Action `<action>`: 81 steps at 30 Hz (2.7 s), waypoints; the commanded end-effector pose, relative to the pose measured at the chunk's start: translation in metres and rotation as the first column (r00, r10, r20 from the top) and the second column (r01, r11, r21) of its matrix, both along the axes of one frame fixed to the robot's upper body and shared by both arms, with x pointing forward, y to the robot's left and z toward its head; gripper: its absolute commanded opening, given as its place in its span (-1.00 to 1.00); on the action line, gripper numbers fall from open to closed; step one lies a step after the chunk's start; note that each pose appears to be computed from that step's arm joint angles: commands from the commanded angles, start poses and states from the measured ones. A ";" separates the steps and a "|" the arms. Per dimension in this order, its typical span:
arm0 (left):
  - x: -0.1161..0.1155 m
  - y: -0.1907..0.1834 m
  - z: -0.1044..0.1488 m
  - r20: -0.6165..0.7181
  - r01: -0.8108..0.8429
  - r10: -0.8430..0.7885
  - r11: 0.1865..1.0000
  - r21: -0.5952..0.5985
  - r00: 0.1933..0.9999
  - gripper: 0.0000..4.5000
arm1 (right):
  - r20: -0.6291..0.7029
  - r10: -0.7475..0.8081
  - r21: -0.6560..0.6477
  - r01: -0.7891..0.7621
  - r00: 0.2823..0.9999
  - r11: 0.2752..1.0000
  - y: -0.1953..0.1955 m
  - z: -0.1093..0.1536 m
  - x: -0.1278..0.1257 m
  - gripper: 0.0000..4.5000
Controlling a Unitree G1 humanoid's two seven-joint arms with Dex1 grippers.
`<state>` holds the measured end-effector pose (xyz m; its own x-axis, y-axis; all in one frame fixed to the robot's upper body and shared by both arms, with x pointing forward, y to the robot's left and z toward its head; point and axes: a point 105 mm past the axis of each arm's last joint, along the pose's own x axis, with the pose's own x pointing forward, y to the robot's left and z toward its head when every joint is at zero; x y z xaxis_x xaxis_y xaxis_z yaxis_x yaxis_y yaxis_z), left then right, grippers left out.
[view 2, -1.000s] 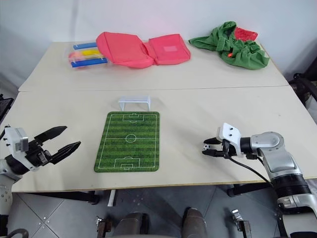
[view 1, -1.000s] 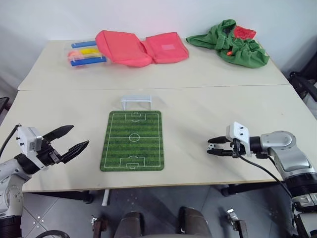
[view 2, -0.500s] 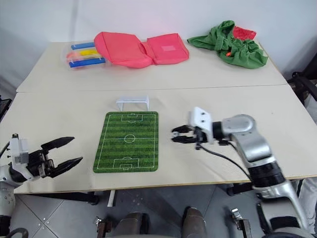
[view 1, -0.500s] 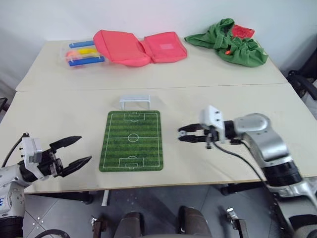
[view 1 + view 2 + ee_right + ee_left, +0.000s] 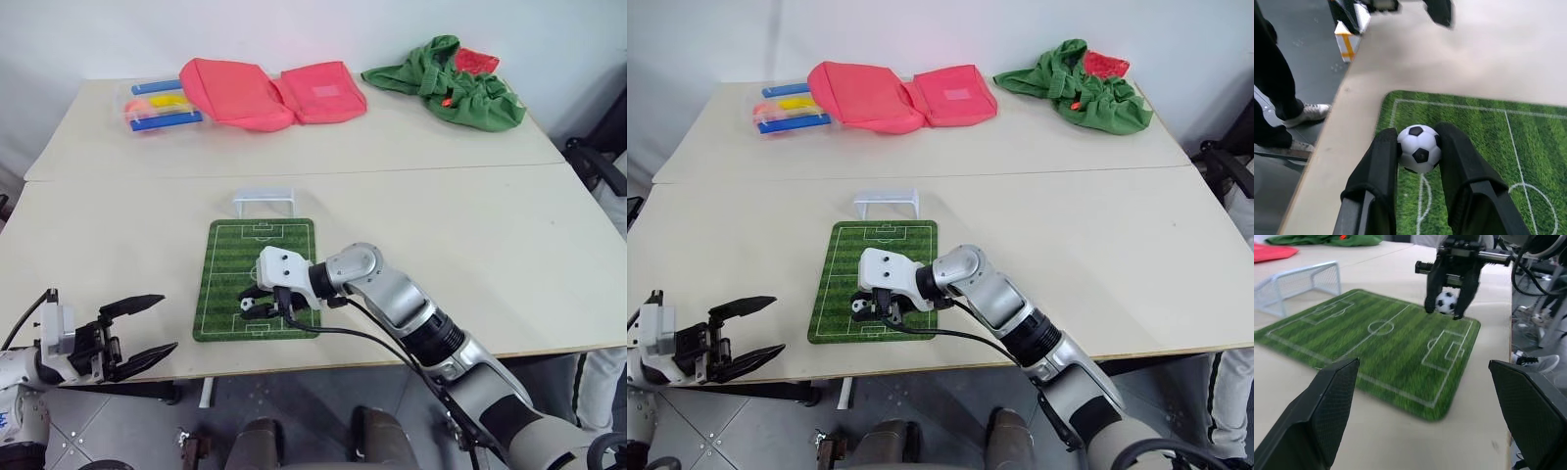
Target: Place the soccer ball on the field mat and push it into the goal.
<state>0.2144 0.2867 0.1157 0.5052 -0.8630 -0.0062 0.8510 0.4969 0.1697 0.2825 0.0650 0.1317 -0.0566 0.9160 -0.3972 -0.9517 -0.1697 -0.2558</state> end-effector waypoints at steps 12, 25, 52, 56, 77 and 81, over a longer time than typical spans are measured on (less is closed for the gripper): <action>-0.010 0.012 0.012 0.076 -0.101 0.102 0.995 -0.020 0.992 1.00 | 0.019 0.047 -0.026 -0.047 0.999 0.999 0.013 -0.020 0.002 -0.62; -0.002 0.011 0.017 0.088 -0.114 0.116 0.993 -0.032 0.989 1.00 | 0.008 0.075 0.011 -0.075 0.997 0.997 0.010 -0.014 -0.001 0.27; 0.000 0.007 0.018 0.068 -0.071 0.074 0.997 -0.044 0.995 1.00 | -0.119 0.079 0.045 -0.074 0.990 0.996 0.017 -0.004 -0.053 -0.97; -0.001 0.006 0.018 0.063 -0.067 0.070 0.997 -0.045 0.996 1.00 | -0.151 0.036 0.035 -0.031 0.988 0.999 0.019 -0.017 -0.046 -0.97; 0.026 0.010 0.029 0.121 -0.104 0.109 0.993 -0.047 0.987 1.00 | 0.010 -0.479 0.391 0.438 0.878 0.810 -0.027 0.104 0.112 -0.97; 0.034 0.019 0.030 0.088 -0.206 0.215 0.973 -0.102 0.973 1.00 | -0.013 -0.450 0.412 0.415 0.893 0.811 -0.054 0.105 0.101 -0.97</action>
<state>0.2472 0.2981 0.1420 0.6300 -0.7678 0.1165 0.7423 0.6395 0.1999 0.3923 0.0169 0.2167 0.4324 0.9004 -0.0488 -0.8733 0.4047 -0.2712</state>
